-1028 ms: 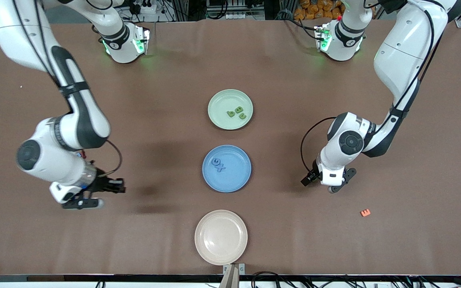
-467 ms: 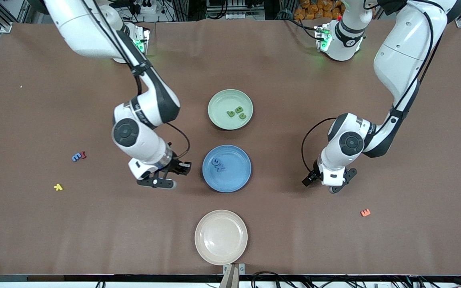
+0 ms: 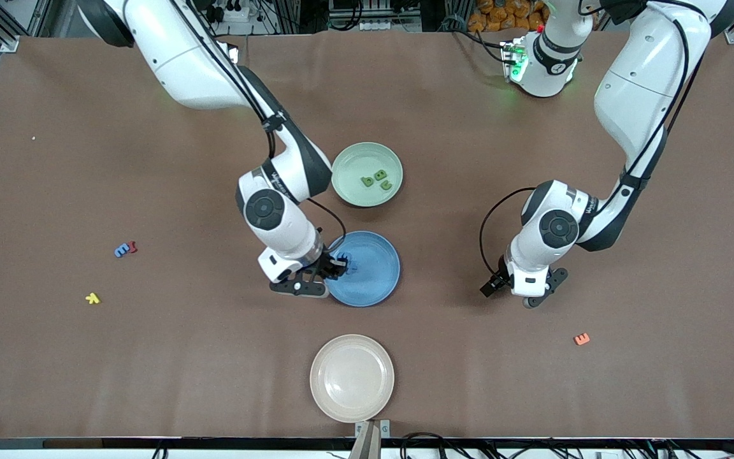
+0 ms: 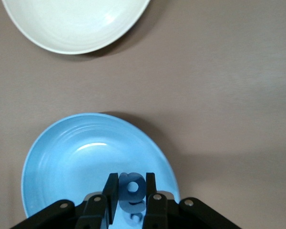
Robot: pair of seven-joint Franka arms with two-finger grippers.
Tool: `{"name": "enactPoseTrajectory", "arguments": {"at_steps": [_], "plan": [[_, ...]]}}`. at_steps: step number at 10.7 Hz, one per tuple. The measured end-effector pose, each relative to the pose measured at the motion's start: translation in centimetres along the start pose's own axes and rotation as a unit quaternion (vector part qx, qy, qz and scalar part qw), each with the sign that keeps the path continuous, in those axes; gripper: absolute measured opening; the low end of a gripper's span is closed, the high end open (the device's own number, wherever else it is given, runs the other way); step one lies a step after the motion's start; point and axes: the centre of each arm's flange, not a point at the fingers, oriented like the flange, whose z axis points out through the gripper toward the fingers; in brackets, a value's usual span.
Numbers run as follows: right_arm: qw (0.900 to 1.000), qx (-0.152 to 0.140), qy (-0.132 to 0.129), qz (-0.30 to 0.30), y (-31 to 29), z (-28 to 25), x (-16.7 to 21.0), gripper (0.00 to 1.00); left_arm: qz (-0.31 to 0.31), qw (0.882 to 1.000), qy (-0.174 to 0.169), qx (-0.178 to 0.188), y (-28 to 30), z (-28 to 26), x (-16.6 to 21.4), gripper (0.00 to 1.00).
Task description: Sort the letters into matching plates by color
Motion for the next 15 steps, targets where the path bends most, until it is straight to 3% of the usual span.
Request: {"name": "enactPoseTrajectory", "arguments": {"at_steps": [2, 5, 7, 8, 9, 12, 15], "plan": [[1.000, 0.013, 0.012, 0.002, -1.7, 1.3, -0.7, 0.27, 0.002, 1.000, 0.000, 0.000, 0.1, 0.0, -0.2, 1.00], [0.999, 0.030, 0.025, 0.016, -2.6, 2.1, -1.1, 0.41, 0.001, 1.000, 0.000, 0.000, 0.2, -0.1, -0.2, 0.86], [0.999, 0.025, 0.030, 0.009, -2.1, 1.7, -0.2, 0.67, 0.002, 1.000, 0.004, -0.005, 0.5, -0.4, -0.1, 0.57], [1.000, 0.005, 0.018, 0.002, -0.4, 1.3, 1.1, 0.87, 0.003, 1.000, 0.006, -0.008, 0.7, -0.8, -0.1, 0.39], [1.000, -0.010, 0.008, -0.006, 1.5, 0.7, 2.5, 0.99, 0.003, 1.000, 0.007, -0.008, 0.8, -0.9, -0.1, 0.37], [0.999, -0.035, -0.009, 0.031, 10.2, -3.1, 8.7, 1.00, 0.004, 1.000, 0.007, -0.009, 0.8, -1.0, -0.1, 0.36], [0.996, -0.041, 0.000, 0.079, 19.5, -6.4, 13.5, 1.00, 0.003, 1.000, 0.010, -0.012, 0.9, -1.2, 0.1, 0.36]]}}
